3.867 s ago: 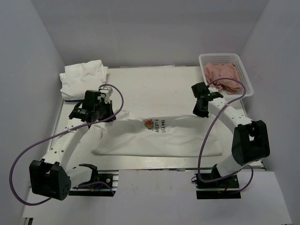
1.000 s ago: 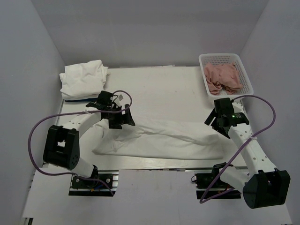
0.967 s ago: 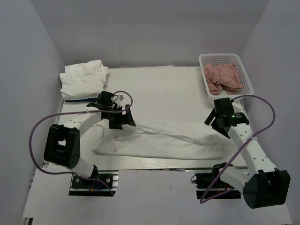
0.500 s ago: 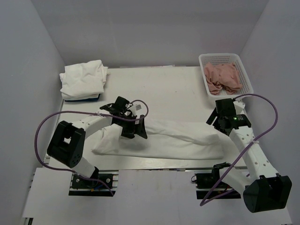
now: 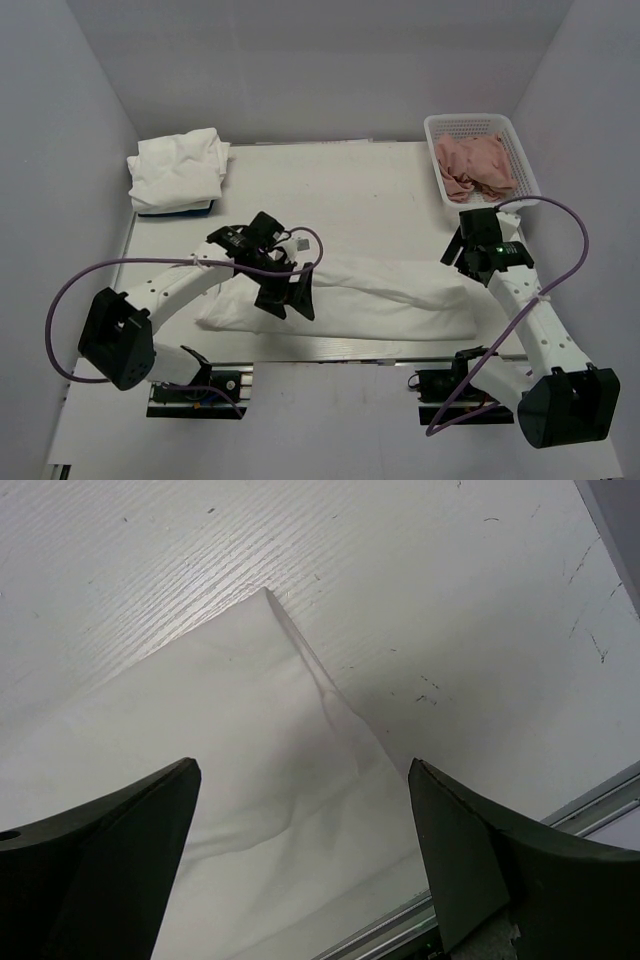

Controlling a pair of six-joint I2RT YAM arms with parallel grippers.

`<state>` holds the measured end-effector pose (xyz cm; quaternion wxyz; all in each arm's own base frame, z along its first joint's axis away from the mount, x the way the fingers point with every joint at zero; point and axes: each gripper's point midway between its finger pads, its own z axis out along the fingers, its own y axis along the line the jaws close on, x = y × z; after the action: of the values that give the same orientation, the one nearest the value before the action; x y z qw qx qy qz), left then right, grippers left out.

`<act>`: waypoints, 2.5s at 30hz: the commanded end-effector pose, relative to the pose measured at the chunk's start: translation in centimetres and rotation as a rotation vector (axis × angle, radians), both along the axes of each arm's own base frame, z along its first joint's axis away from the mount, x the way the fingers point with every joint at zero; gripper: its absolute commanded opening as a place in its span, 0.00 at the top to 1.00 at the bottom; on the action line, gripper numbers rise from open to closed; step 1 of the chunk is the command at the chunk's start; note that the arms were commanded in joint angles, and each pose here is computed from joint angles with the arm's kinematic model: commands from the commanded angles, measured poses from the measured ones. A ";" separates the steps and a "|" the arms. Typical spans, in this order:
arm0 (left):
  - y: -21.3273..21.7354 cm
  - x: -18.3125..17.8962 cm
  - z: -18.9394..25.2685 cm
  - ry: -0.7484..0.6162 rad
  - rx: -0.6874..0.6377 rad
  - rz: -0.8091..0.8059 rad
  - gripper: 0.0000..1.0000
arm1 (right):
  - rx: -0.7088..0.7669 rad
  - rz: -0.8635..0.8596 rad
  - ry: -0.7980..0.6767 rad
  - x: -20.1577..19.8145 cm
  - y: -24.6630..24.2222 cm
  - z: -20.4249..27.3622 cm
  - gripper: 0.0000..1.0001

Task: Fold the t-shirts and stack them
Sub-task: Fold the other side of the tshirt into a rectangle, then rotate the tshirt 90 degrees

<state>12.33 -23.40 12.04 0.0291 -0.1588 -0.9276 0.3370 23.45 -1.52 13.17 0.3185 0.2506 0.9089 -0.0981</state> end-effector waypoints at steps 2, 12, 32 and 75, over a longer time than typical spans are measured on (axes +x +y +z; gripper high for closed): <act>-1.3 2.3 5.1 -0.159 -0.078 0.009 0.00 | -0.001 0.028 -0.044 1.7 0.2 1.1 0.10; 1.3 7.1 1.3 -0.251 0.166 0.261 0.00 | 0.021 0.095 -0.037 2.2 1.1 0.4 0.10; -0.4 3.2 -3.5 -0.099 -0.014 0.235 0.00 | 0.046 0.120 -0.035 1.9 1.6 -0.4 0.10; 8.2 33.5 -11.1 -0.221 0.215 0.752 0.00 | 0.245 0.506 0.371 -2.3 9.7 -13.4 0.10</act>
<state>39.51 -15.50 3.38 -0.1304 0.1959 -0.9500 0.2053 23.32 5.79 1.52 0.1752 0.0826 0.9808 0.0213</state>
